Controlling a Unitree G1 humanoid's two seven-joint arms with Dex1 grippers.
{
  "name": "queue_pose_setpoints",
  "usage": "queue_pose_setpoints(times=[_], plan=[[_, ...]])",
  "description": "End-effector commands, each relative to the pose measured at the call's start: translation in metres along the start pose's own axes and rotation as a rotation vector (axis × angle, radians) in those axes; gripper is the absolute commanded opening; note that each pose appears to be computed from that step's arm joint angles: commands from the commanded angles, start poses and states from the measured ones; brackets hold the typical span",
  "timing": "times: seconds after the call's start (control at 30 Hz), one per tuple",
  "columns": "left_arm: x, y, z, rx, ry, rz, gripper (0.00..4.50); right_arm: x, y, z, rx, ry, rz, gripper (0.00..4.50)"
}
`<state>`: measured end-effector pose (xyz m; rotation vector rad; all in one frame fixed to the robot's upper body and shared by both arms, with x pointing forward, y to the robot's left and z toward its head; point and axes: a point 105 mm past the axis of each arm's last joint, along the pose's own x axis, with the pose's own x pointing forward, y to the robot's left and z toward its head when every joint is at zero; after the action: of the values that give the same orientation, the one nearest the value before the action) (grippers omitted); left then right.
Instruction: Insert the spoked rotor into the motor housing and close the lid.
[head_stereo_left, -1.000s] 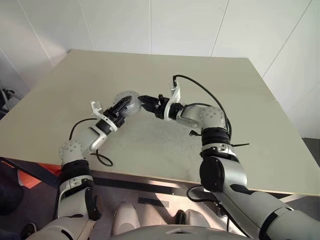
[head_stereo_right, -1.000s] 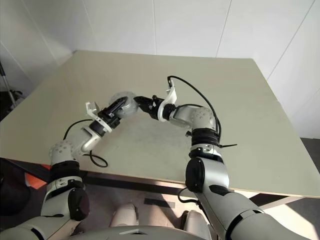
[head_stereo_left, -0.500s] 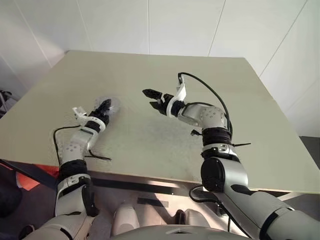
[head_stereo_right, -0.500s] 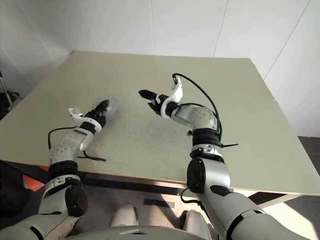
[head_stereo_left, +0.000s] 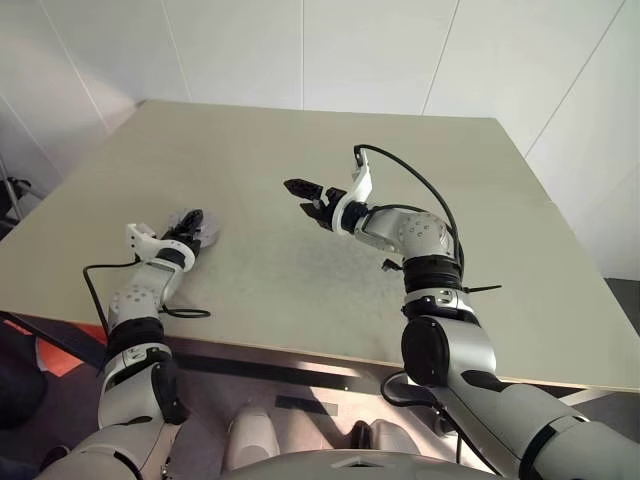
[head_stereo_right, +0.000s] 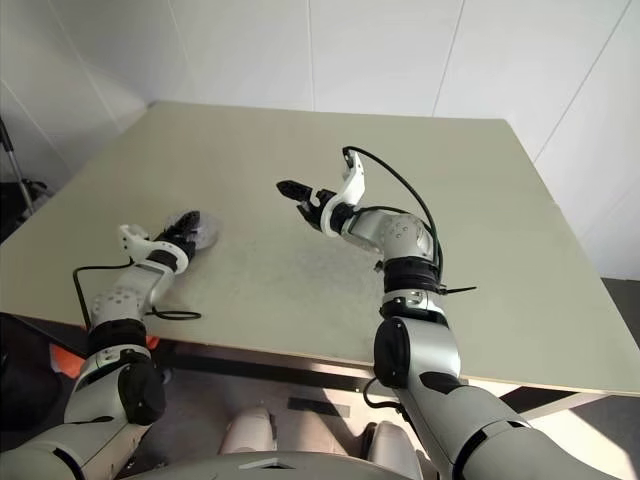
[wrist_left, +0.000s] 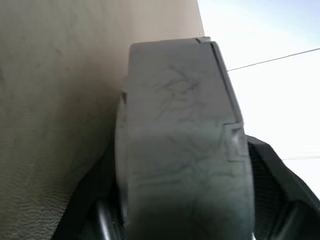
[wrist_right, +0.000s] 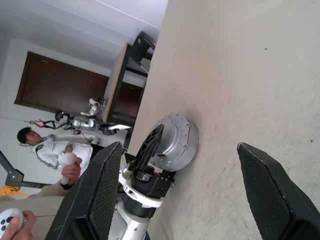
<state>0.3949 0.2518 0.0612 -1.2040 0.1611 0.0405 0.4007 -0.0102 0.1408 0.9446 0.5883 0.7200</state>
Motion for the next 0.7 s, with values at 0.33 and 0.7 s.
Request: queue_pose_setpoints(times=[0.33, 0.7], plan=[[-0.016, 0.002, 0.047, 0.204, -0.065, 0.063, 4.47, 0.001, 0.011, -0.005, -0.038, 0.071, 0.032, 4.15], [-0.019, 0.002, 0.051, 0.277, -0.061, 0.079, 4.47, 0.0, 0.017, -0.013, -0.083, 0.14, 0.068, 4.15]])
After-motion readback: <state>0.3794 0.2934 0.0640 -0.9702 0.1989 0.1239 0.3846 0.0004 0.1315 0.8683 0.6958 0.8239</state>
